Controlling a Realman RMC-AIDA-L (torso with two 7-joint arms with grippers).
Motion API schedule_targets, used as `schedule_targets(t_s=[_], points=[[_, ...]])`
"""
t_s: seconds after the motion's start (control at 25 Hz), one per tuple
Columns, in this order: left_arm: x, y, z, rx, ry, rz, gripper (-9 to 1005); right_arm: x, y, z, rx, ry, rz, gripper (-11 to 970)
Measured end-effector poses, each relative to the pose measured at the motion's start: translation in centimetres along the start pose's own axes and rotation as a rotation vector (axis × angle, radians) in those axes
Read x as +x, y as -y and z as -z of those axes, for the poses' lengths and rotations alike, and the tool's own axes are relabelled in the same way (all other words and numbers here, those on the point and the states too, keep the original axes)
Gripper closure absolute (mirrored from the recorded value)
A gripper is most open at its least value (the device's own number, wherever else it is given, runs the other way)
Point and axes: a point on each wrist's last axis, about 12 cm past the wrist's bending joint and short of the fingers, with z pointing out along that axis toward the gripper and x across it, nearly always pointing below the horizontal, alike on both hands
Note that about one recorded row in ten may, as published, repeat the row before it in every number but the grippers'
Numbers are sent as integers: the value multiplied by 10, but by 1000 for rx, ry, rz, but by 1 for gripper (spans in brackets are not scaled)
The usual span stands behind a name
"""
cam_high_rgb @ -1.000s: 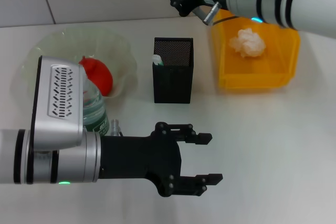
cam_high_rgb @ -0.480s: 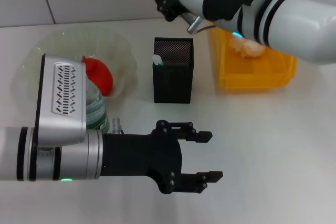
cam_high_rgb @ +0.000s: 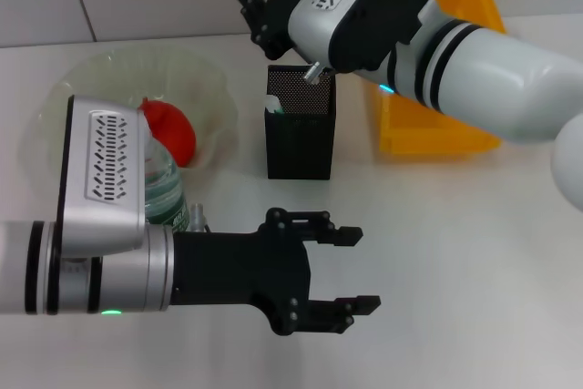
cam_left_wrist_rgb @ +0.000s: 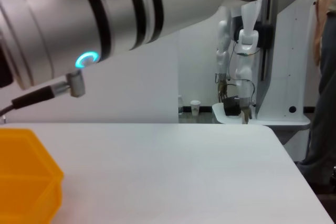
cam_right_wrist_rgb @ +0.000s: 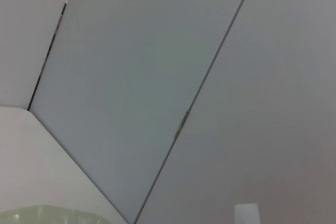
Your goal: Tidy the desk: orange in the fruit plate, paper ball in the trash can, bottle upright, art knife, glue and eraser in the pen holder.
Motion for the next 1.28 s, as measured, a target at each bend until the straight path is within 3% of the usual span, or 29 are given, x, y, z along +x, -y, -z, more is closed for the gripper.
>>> schedule_targets(t_s=[0.68,1.28], points=[[21,4,17,-67,-8,57,299,5,-3,3,8,0,-11,827],[21,6,18,-61,-7,60,299,18,-14,4,7,-9,-26,828]])
